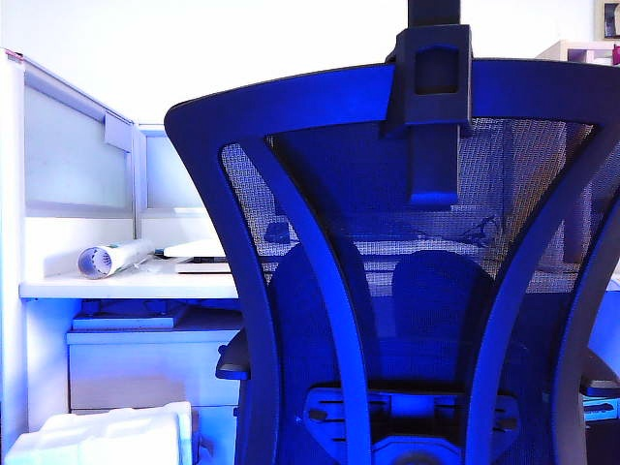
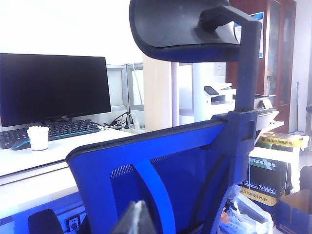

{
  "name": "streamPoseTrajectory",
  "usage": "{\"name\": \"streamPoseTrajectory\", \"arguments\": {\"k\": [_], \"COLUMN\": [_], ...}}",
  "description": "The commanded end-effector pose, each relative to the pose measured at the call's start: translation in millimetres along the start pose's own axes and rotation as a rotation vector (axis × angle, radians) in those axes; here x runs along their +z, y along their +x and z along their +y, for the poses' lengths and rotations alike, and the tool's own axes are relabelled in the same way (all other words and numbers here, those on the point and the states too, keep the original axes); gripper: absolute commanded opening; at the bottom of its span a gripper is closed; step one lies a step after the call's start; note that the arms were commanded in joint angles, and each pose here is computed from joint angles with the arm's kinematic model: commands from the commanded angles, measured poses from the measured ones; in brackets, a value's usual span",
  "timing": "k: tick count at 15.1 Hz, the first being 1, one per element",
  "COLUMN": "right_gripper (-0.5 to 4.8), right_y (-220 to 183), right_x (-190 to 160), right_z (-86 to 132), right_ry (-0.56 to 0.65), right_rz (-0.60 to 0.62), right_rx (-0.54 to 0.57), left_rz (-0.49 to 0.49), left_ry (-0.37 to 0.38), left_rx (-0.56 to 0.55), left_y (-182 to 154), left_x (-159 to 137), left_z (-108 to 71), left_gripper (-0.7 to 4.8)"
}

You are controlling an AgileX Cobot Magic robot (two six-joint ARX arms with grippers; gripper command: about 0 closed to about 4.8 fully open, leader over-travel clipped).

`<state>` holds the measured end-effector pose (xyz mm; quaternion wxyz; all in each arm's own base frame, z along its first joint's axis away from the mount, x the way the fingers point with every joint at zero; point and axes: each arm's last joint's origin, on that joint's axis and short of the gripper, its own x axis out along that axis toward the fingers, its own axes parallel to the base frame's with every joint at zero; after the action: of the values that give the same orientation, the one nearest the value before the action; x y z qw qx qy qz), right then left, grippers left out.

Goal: Pull out the black chair under the table.

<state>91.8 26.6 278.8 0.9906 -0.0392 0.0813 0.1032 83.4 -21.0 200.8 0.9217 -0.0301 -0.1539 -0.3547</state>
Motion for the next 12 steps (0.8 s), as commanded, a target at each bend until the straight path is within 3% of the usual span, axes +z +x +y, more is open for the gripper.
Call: {"name": "streamPoseTrajectory", "arguments": {"k": [1,3,4,7,11,12], "right_gripper": [-0.05,-0.06,-0.06,-0.06,-0.06,-0.06], "right_y": [0,-1,-5,-9,-9,-4], "right_x": [1,-1,-16,-41,-49,-58], "right_z": [-10,-19,-23,-20,-21,-22], "right_ry": [0.002,0.028,0.051,0.116,0.137,0.152], "right_rz": [-0.012,-0.008,-0.013,-0.106,-0.111,-0.091], "right_rx": [-0.001,0.034,-0.024,-0.058,-0.117,-0.129], "left_rz": [-0.012,-0.011,-0.012,0.040,0.184,0.249], "left_ry": [0.014,0.014,0.017,0.097,0.114,0.119], "left_rx": [-0.001,0.000,0.062,0.218,0.388,0.486], "left_y": [0,0,0,-1,-4,-7], "left_x": [2,2,0,-6,-21,-27], "left_z": [-0.2,-0.2,1.9,7.3,13.3,16.0], "left_gripper": [-0.05,-0.05,-0.05,-0.05,-0.05,-0.05]}}
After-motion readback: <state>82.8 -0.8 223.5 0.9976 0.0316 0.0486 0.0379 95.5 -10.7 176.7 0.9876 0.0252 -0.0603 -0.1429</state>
